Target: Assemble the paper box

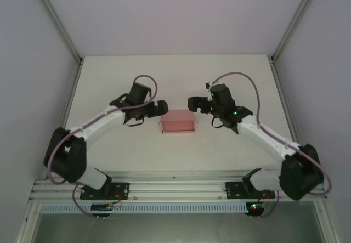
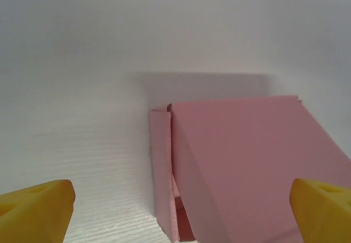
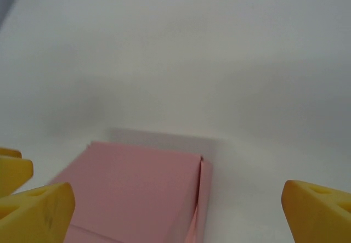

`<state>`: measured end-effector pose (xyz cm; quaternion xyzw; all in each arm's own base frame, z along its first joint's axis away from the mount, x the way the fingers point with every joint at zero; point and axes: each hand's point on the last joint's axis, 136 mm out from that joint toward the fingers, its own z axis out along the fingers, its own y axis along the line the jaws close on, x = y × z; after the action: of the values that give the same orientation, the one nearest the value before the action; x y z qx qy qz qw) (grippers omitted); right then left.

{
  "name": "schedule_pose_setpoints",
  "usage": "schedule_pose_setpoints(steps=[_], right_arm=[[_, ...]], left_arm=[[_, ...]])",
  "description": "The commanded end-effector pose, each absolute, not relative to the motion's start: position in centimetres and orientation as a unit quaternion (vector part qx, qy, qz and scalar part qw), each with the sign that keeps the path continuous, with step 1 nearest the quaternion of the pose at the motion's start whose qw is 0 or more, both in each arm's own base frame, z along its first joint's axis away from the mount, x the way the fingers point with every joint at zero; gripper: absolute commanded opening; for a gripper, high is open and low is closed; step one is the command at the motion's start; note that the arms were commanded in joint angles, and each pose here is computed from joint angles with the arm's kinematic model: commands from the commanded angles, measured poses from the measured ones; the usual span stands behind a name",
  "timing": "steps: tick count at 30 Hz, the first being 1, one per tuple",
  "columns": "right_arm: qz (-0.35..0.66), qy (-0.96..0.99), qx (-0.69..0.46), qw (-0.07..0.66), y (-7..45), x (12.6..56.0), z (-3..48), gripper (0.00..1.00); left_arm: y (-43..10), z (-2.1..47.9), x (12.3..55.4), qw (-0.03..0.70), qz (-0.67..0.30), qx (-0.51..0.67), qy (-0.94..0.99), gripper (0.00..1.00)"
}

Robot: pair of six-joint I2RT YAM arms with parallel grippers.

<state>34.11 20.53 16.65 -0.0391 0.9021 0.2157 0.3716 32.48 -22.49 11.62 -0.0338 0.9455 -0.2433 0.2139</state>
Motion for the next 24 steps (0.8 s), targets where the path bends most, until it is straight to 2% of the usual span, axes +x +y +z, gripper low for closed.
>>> schedule_pose_setpoints(steps=[1,4,8,10,13,15,18,20,24], right_arm=[[0.258,0.927,-0.05,0.266,22.3,32.4,12.8,0.95],[0.255,0.938,-0.054,0.227,22.6,32.0,9.7,0.9],[0.238,0.952,-0.042,0.188,22.0,31.2,6.0,0.78],[0.234,0.955,-0.032,0.177,21.7,30.9,4.5,0.69],[0.238,0.958,-0.021,0.159,21.5,30.2,2.7,0.65],[0.236,0.959,-0.018,0.153,21.4,29.9,1.8,0.57],[0.224,0.963,-0.009,0.151,20.8,29.7,1.1,0.52],[0.22,0.963,-0.009,0.156,20.5,29.8,1.3,0.52],[0.238,0.955,-0.014,0.178,20.9,30.4,3.5,0.61]], left_arm=[[-24.8,11.1,32.7,0.179,-0.301,-0.013,0.937,1.0],[-25.6,8.7,32.4,0.143,-0.314,-0.009,0.938,0.97],[-26.1,6.2,31.5,0.104,-0.329,-0.01,0.939,0.85],[-26.1,5.5,31.2,0.099,-0.332,-0.011,0.938,0.81],[-25.9,4.3,30.9,0.092,-0.33,-0.016,0.939,0.72],[-25.7,3.8,30.8,0.092,-0.33,-0.019,0.939,0.68],[-25.4,3.4,31.0,0.095,-0.335,-0.026,0.937,0.6],[-25.1,3.3,31.1,0.099,-0.34,-0.03,0.935,0.56],[-24.9,3.6,31.4,0.11,-0.356,-0.034,0.928,0.43]])
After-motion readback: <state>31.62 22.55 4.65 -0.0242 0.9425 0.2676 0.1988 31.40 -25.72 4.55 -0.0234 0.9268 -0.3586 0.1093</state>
